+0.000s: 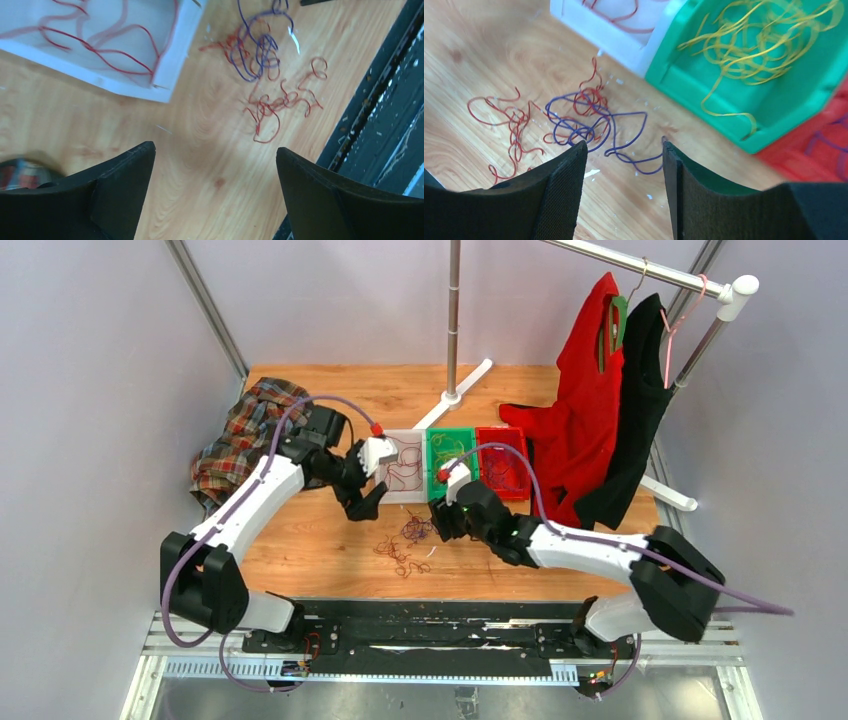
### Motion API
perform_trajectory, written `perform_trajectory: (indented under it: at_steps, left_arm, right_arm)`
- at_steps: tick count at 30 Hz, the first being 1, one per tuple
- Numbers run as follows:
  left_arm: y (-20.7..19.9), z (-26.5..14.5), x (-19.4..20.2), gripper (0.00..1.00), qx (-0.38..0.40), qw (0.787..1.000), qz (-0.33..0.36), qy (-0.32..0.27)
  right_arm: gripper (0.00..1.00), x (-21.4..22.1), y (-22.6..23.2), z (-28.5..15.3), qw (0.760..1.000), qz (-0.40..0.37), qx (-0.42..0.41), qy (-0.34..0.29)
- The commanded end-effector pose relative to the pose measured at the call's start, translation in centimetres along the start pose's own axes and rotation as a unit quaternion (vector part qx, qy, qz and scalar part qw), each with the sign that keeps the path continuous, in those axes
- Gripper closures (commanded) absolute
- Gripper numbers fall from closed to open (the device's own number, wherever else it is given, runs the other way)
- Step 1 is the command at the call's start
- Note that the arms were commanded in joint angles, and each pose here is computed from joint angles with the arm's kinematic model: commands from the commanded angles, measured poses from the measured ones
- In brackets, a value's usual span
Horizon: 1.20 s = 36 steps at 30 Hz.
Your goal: Untangle the cables
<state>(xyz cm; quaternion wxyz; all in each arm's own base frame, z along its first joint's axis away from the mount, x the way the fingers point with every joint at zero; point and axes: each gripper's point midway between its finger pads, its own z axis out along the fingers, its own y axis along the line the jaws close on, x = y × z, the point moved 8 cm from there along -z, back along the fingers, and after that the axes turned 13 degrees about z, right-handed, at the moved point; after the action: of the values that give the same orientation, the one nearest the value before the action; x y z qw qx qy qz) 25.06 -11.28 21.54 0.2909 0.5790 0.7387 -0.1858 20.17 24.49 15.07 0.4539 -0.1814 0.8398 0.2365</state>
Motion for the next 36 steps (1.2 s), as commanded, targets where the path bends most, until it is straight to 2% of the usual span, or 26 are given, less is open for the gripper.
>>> perform_trajectory:
  at_steps: [1, 6, 9, 14, 18, 19, 23, 29, 31, 36]
  left_arm:
    - [-1.0, 1.6, 1.8, 0.06, 0.017, 0.999, 0.032, -0.007]
    - [-1.8, 3.6, 3.6, 0.08, 0.052, 0.998, 0.028, -0.005]
    - [-2.3, 4.8, 4.2, 0.09, 0.070, 0.997, 0.034, -0.005]
    - [-3.1, 7.3, 5.0, 0.14, 0.066, 0.995, 0.074, 0.013]
    - [-3.1, 8.8, 5.7, 0.26, 0.045, 0.994, 0.094, 0.029]
    - [-3.0, 9.1, 6.0, 0.32, 0.042, 0.994, 0.096, 0.032]
    - [-3.1, 10.1, 7.0, 0.51, 0.029, 0.993, 0.102, 0.042]
    - [-2.9, 10.3, 7.2, 0.95, 0.009, 0.993, 0.110, 0.045]
    - [-2.8, 9.6, 7.1, 0.99, 0.001, 0.991, 0.123, 0.055]
    - [-2.9, 6.9, 8.0, 0.99, -0.015, 0.981, 0.168, 0.093]
  right_arm:
    - [0.43, 2.2, 1.2, 2.0, 0.999, 0.021, -0.019, 0.031]
    - [0.44, 3.6, 1.3, 4.0, 0.998, 0.010, -0.012, 0.064]
    - [0.50, 4.2, 1.0, 4.5, 0.997, 0.011, 0.000, 0.074]
    - [0.70, 4.2, 0.6, 4.2, 0.998, 0.018, 0.015, 0.063]
    - [0.96, 3.5, 0.8, 3.6, 0.998, 0.017, 0.010, 0.056]
    - [0.99, 3.3, 0.7, 3.3, 0.998, 0.016, 0.011, 0.055]
    - [0.99, 2.4, 0.6, 1.7, 0.999, 0.015, 0.006, 0.044]
    - [0.99, 1.1, 0.1, -1.1, 1.000, 0.020, 0.003, 0.023]
    - [0.99, 0.4, -0.2, -2.0, 1.000, 0.024, 0.007, 0.010]
    - [0.99, -1.7, -1.1, -4.9, 0.999, 0.034, 0.002, -0.039]
